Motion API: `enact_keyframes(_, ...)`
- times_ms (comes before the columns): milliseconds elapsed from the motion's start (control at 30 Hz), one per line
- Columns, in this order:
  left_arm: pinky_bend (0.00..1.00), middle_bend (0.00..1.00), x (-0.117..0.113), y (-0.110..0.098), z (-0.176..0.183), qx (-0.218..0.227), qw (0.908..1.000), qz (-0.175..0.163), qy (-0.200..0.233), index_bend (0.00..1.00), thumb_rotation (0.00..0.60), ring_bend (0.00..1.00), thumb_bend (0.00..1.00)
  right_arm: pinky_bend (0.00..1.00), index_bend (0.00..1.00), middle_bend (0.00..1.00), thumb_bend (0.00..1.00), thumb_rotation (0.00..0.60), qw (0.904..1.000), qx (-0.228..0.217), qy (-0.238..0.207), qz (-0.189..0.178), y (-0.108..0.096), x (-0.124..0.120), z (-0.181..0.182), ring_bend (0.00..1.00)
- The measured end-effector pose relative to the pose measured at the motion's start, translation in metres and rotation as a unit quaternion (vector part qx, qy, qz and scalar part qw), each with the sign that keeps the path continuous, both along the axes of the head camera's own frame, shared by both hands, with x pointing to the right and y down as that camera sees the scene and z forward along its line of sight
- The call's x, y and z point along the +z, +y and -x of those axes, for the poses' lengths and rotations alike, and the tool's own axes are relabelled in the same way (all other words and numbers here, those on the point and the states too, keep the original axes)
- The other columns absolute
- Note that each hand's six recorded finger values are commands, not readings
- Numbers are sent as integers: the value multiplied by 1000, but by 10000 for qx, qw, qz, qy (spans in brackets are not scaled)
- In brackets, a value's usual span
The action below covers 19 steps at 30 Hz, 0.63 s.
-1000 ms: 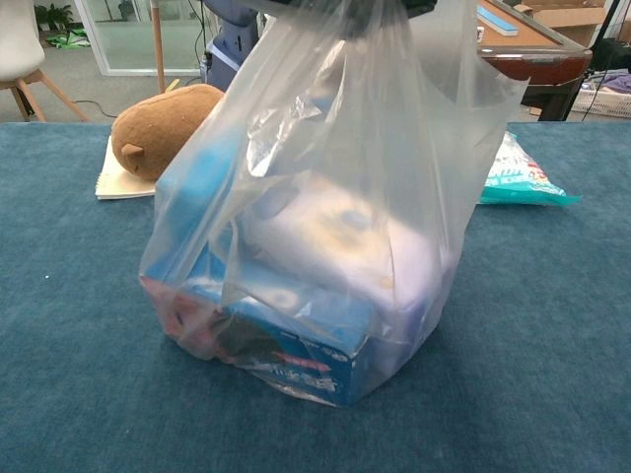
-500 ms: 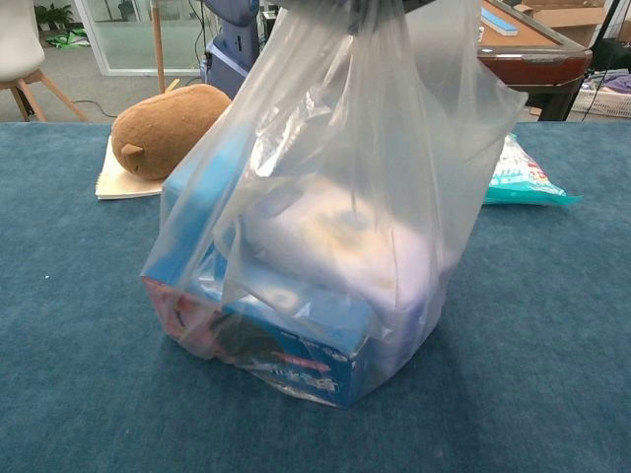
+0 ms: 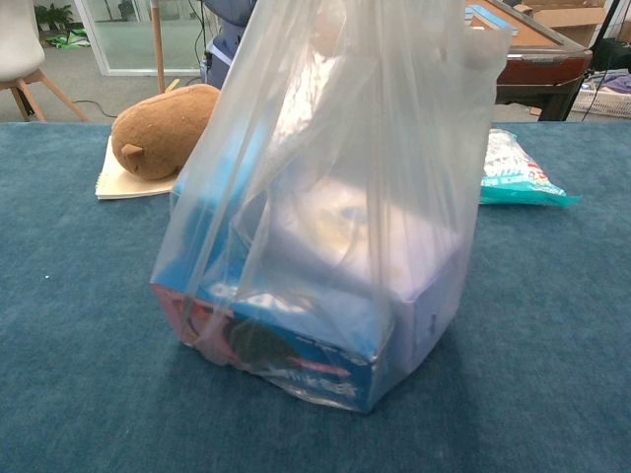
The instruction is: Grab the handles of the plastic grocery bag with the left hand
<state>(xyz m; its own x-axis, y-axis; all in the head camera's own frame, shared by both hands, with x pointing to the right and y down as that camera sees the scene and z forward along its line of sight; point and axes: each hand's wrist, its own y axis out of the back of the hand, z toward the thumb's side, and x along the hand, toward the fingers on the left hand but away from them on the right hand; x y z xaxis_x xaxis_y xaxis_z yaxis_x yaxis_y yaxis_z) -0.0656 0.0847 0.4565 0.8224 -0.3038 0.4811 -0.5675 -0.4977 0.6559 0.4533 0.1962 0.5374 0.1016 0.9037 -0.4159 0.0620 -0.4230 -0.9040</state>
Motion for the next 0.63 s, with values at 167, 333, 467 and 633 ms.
enact_keyframes(167, 1000, 695, -13, -10, 7, -190, 9997, -177, 4, 547, 600, 848, 463, 212, 151, 197, 64, 600, 10000, -7, -4, -13, 0, -2, 0, 118)
enact_keyframes(333, 1000, 695, -23, -22, 17, -396, 9987, -329, -63, 546, 600, 848, 463, 212, 151, 197, 64, 600, 10000, -6, -22, -39, 0, -3, 0, 118)
enact_keyframes(467, 1000, 695, -31, -32, 25, -581, 9973, -438, -80, 545, 600, 848, 464, 212, 151, 197, 65, 600, 10000, -10, -26, -36, 1, -4, 1, 118)
enact_keyframes(633, 1000, 695, -40, -41, 34, -745, 9957, -551, -87, 541, 600, 848, 463, 212, 151, 197, 64, 600, 10000, -5, -18, -49, 1, -5, 1, 118)
